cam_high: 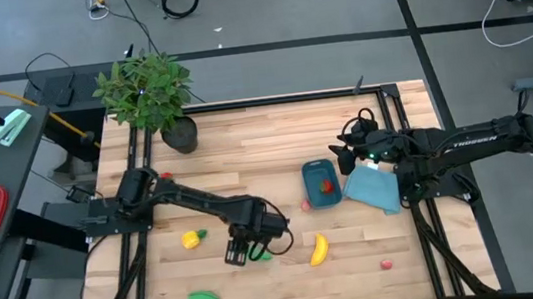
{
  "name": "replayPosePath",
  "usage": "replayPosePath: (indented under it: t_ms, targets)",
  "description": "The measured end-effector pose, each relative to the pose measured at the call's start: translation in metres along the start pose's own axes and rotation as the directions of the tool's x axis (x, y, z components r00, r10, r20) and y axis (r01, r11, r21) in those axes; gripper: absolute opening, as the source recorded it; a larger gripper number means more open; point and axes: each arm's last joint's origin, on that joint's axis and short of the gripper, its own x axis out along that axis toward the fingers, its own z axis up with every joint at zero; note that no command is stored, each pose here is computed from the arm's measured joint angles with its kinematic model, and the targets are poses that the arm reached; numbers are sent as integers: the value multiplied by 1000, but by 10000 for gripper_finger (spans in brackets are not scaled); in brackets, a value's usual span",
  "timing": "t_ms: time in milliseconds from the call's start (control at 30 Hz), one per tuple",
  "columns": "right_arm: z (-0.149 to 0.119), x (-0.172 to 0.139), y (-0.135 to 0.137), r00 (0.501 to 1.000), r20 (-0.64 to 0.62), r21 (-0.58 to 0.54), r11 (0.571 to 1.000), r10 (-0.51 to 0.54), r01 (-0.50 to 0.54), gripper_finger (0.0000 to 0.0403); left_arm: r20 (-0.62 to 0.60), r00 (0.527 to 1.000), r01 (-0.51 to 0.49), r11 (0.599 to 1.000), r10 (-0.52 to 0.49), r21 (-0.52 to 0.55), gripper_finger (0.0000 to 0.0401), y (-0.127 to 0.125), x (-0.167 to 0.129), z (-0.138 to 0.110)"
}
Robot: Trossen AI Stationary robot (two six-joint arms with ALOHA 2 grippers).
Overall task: Pick and placing Produce into tupperware
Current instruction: Put the green peas into the blue bin
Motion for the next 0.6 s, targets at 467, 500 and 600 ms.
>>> replayPosePath:
  t_ms: [467,500,600]
  targets:
    - [1,0,-1,999,33,16,999,-38,38,238,260,965,-77,989,42,123,217,-19,-2,26]
    - [1,0,-1,999,33,17,999,-38,38,238,259,965,-76,990,42,122,223,-19,-2,26]
    - [1,0,-1,999,33,9,999,-38,38,238,261,964,-79,989,43,126,241,-22,-2,26]
